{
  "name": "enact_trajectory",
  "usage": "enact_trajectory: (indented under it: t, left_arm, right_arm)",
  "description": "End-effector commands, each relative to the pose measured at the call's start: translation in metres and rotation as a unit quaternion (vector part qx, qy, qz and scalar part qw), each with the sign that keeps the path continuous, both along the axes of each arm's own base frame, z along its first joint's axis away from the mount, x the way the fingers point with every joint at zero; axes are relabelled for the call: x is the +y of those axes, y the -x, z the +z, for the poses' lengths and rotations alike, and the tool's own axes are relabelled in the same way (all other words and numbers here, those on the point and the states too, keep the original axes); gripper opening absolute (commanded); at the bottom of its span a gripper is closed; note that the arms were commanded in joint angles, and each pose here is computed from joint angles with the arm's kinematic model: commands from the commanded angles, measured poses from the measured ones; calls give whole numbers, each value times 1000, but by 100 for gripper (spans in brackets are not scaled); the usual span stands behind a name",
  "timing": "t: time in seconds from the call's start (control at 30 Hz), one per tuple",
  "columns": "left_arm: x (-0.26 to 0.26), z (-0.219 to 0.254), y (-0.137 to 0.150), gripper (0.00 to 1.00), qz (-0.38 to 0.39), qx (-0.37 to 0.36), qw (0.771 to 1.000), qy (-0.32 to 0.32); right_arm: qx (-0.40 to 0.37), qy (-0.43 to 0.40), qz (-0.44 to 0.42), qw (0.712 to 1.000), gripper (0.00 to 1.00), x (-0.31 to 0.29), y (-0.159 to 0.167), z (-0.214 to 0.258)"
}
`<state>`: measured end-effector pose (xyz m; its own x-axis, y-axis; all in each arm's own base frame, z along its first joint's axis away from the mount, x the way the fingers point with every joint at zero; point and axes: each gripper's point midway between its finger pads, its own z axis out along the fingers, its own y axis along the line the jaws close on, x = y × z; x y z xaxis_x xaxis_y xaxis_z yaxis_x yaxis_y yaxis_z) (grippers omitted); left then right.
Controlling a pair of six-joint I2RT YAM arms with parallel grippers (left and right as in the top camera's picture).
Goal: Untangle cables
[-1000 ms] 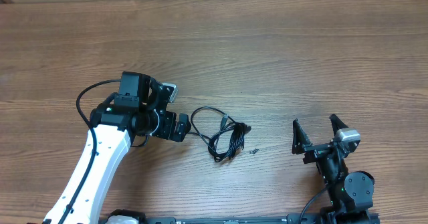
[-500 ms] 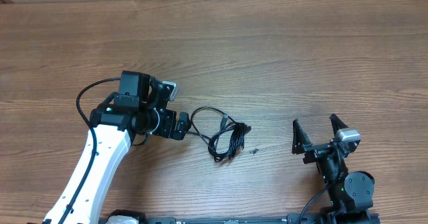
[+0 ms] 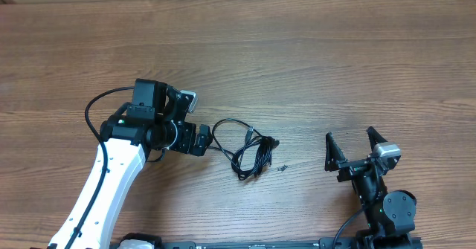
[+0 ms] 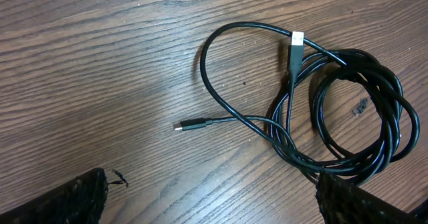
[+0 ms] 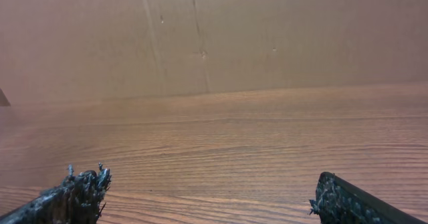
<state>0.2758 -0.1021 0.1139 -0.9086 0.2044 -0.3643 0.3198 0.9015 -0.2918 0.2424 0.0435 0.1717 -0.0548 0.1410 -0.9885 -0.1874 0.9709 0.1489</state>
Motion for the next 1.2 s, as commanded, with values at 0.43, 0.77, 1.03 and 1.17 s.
enact_trajectory:
  t: [0.43, 0.77, 1.03, 1.17]
  left_arm:
    - [-27, 5, 15, 100, -81, 2, 997, 10]
    - [-40, 6, 20, 100, -106, -1, 994, 11]
    - [-40, 5, 22, 100, -106, 3, 994, 10]
    - [-39, 4, 22, 100, -105, 4, 994, 10]
  right_arm:
    - [-1, -2, -5, 1000, 100, -2, 0, -2]
    - [-1, -2, -5, 1000, 100, -2, 0, -2]
    - [-1, -2, -5, 1000, 100, -2, 0, -2]
    - [-1, 0, -18, 1000, 100, -6, -1, -2]
